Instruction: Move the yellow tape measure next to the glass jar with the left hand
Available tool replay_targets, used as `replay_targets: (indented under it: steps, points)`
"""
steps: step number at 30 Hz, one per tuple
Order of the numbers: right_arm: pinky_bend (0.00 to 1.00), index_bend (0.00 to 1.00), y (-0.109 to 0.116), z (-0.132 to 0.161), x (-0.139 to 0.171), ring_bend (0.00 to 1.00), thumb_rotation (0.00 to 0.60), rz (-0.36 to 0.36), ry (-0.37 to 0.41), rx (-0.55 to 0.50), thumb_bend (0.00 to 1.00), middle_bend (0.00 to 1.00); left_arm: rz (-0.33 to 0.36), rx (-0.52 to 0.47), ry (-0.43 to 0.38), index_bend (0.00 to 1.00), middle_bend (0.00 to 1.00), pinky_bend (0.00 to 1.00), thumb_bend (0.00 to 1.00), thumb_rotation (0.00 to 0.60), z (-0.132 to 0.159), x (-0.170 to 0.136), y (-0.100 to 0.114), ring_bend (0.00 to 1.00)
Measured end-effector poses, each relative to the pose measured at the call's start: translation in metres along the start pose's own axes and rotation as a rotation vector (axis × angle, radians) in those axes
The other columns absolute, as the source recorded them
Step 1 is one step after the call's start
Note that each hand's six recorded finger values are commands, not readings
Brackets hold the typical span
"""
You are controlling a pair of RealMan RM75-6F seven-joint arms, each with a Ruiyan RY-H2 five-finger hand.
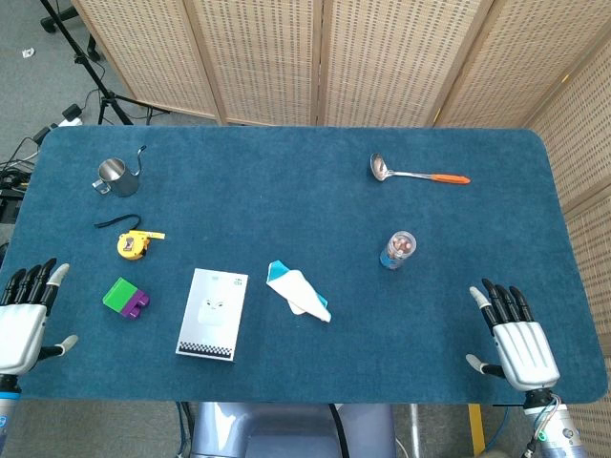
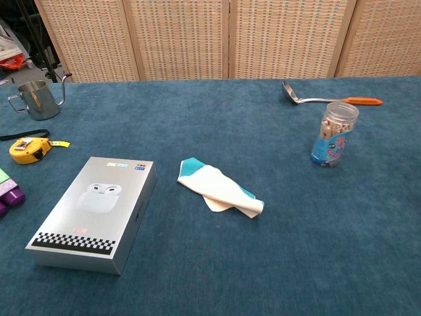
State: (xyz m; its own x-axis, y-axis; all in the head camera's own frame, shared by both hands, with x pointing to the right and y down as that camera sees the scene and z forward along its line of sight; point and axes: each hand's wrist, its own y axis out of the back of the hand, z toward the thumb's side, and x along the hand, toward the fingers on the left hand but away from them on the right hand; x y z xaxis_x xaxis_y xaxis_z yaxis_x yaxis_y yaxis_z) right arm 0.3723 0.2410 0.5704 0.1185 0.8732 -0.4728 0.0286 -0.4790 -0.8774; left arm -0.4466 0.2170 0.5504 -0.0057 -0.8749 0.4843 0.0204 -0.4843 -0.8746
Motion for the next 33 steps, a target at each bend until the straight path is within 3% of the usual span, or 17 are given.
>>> replay_targets:
  steps: [33]
  points:
    - [0.00, 0.00, 0.0039, 0.0003, 0.0023, 0.00, 0.600, -0.026, 0.003, -0.008, 0.00, 0.00, -0.017, -0.005, -0.003, 0.00, 0.00, 0.00, 0.10, 0.600, 0.0000, -0.0007, -0.0012, 0.00]
